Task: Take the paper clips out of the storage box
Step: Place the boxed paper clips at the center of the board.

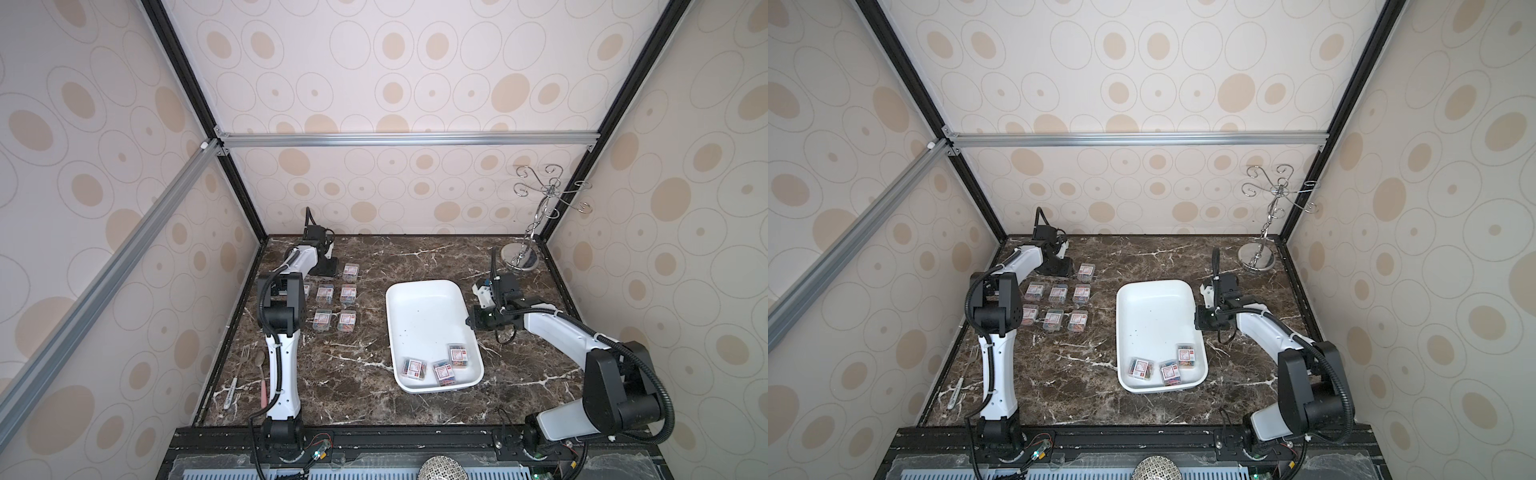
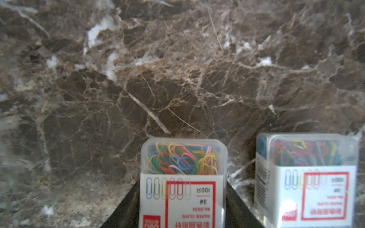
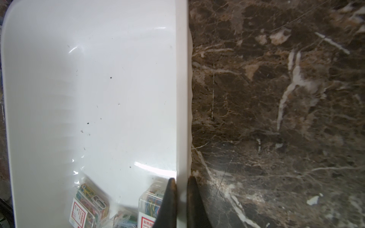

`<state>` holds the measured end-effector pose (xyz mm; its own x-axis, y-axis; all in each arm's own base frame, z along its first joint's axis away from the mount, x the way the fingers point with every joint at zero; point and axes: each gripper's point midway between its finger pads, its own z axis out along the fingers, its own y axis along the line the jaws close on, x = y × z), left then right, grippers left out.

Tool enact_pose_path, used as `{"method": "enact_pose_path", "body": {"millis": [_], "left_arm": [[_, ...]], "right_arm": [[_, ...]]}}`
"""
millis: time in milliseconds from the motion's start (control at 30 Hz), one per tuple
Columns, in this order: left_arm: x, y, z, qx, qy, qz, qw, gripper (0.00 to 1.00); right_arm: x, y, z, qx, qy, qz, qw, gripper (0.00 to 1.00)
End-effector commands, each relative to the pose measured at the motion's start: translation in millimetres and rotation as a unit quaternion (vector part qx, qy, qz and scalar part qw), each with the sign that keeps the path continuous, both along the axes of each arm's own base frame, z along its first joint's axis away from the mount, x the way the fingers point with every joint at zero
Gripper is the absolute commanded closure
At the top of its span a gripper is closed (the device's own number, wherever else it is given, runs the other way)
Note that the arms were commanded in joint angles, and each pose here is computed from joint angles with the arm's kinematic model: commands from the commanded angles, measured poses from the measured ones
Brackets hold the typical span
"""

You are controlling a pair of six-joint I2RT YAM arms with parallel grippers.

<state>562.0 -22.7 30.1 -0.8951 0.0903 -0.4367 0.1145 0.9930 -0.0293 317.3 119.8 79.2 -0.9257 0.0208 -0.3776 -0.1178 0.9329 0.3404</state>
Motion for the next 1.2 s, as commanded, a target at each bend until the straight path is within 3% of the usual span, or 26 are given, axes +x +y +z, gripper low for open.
{"method": "enact_pose_path", "body": {"millis": [0, 333, 900, 1167], "left_arm": [[4.0, 2.2, -1.0, -0.001, 0.001, 0.004, 1.0, 0.4], [6.9, 7.5, 17.4, 0.009, -0.02, 0.019, 1.0, 0.25], [11.0, 3.9, 67.5, -0.004, -0.064, 0.016, 0.998, 0.25], [9.8, 5.8, 115.5, -0.007, -0.108, 0.03, 0.994, 0.24]], "right_arm": [[-17.6, -6.9, -7.3, -0.022, 0.022, 0.011, 0.999, 0.93], [-23.8, -8.9, -1.6, -0.021, 0.015, 0.009, 1.0, 0.92], [-25.7, -7.4, -5.2, -0.016, 0.018, 0.011, 1.0, 0.92], [-25.5, -6.3, -3.8, -0.013, 0.017, 0.012, 1.0, 0.92]]}}
